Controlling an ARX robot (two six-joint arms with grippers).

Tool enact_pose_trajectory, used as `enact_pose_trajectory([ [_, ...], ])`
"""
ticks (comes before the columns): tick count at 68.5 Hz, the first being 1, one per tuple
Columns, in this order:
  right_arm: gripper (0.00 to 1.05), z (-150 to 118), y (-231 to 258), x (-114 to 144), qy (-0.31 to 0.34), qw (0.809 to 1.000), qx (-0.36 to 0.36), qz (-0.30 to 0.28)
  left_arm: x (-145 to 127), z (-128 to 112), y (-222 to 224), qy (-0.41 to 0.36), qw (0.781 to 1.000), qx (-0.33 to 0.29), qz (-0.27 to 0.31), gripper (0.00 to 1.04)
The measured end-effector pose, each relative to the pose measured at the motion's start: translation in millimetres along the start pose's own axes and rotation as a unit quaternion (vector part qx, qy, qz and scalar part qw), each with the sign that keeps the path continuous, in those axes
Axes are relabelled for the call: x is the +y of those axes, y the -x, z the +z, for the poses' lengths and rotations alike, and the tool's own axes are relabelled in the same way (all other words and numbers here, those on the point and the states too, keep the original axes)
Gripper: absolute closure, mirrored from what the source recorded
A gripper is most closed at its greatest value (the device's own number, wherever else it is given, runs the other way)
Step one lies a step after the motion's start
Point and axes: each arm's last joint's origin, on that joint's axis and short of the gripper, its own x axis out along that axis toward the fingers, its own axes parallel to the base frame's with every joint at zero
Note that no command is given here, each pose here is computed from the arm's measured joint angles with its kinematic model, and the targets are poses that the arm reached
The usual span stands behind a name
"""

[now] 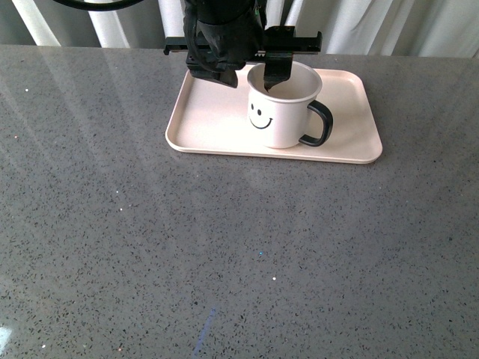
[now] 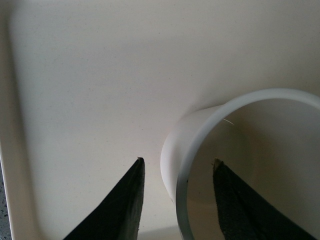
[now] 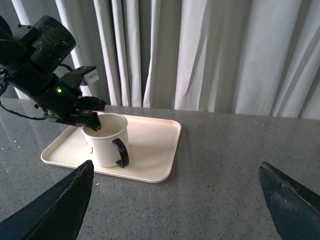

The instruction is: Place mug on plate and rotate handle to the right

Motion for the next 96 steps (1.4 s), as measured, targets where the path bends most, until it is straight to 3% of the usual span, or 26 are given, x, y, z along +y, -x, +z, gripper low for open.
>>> enact_pose_trajectory([
  [19, 0.09, 0.0, 0.0, 0.0, 0.0, 1.0, 0.0, 0.0, -0.5, 8.9, 51.5, -0.014, 0.998, -0.061, -0.014, 0.09],
  [37, 0.09, 0.0, 0.0, 0.0, 0.0, 1.0, 0.0, 0.0, 21.0, 12.7, 132.8, -0.002, 0.982, -0.183, -0.038, 0.09],
  [42, 0.09, 0.0, 0.0, 0.0, 0.0, 1.0, 0.0, 0.0, 32.4, 5.3, 144.9, -0.01, 0.948, -0.311, 0.062, 0.2],
  [45, 0.09, 0.0, 0.0, 0.0, 0.0, 1.0, 0.0, 0.0, 48.5, -11.2, 158.5, 0.001, 0.912, -0.391, 0.121, 0.3],
  [51, 0.09, 0.0, 0.0, -0.1, 0.0, 1.0, 0.0, -0.001, 76.3, -45.1, 182.5, 0.011, 0.875, -0.459, 0.151, 0.45],
  [54, 0.09, 0.0, 0.0, -0.1, 0.0, 1.0, 0.0, -0.001, 92.7, -73.4, 199.1, 0.013, 0.86, -0.484, 0.162, 0.59],
  [59, 0.09, 0.0, 0.0, 0.0, 0.0, 1.0, 0.0, 0.0, 105.6, -108.3, 204.4, 0.008, 0.865, -0.474, 0.165, 0.77],
  [69, 0.09, 0.0, 0.0, 0.0, 0.0, 1.0, 0.0, 0.0, 117.8, -148.8, 209.2, 0.002, 0.874, -0.458, 0.164, 1.03],
  [87, 0.09, 0.0, 0.0, 0.0, 0.0, 1.0, 0.0, 0.0, 130.7, -201.9, 230.2, 0.002, 0.871, -0.461, 0.167, 1.03],
  [96, 0.09, 0.0, 0.0, 0.0, 0.0, 1.0, 0.0, 0.0, 132.0, -217.3, 235.7, 0.001, 0.872, -0.461, 0.165, 1.03],
])
